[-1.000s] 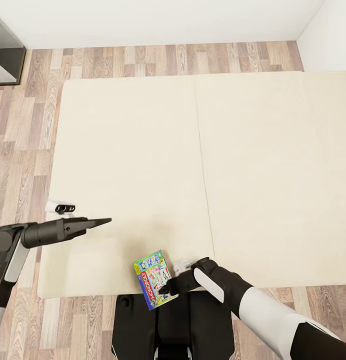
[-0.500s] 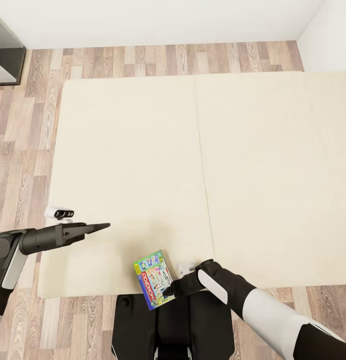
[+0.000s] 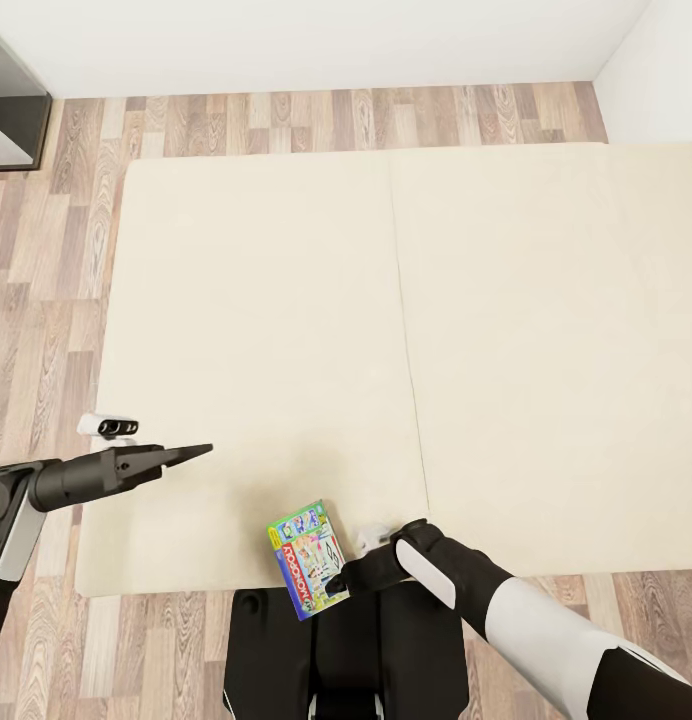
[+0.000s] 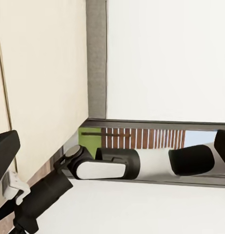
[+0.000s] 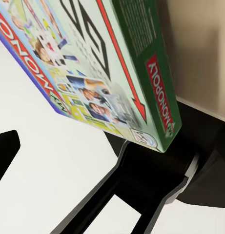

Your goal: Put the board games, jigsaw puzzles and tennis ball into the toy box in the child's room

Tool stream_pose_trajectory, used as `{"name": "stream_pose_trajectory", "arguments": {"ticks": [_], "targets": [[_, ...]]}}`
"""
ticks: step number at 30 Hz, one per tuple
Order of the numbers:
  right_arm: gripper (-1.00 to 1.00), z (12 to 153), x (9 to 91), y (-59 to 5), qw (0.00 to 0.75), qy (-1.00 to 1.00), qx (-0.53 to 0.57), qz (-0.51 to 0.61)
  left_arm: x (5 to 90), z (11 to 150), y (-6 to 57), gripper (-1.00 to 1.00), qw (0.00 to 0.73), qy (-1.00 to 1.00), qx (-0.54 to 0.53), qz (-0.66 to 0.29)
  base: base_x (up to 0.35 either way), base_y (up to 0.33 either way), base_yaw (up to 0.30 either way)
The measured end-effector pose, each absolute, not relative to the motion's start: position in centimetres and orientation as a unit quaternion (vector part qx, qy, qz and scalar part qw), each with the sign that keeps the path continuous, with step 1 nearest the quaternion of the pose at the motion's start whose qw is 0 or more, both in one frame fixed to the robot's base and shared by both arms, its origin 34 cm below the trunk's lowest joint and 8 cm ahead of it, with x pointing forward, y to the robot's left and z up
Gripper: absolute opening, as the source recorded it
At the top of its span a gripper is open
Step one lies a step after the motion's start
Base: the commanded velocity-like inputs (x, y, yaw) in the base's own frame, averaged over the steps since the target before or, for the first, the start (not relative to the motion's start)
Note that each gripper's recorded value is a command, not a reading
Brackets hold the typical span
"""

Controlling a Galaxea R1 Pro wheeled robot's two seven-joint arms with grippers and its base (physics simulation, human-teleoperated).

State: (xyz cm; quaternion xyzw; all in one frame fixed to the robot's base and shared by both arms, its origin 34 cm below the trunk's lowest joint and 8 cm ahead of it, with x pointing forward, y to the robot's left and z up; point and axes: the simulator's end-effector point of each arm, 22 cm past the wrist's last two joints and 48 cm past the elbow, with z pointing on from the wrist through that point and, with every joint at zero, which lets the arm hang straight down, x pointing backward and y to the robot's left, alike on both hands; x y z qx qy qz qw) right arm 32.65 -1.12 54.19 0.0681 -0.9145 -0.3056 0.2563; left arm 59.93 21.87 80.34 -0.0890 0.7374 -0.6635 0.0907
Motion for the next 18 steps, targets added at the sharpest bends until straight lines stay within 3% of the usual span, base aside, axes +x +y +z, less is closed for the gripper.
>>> {"name": "stream_pose_trajectory", "arguments": {"ticks": [18], "targets": [[1.0,54.2,32.6,-1.1,0.256,-0.914,0.069,-0.306,61.7,80.9,24.9,1.0,0.139,0.742,-0.111,-0.647,0.0,0.0,0.0]]}}
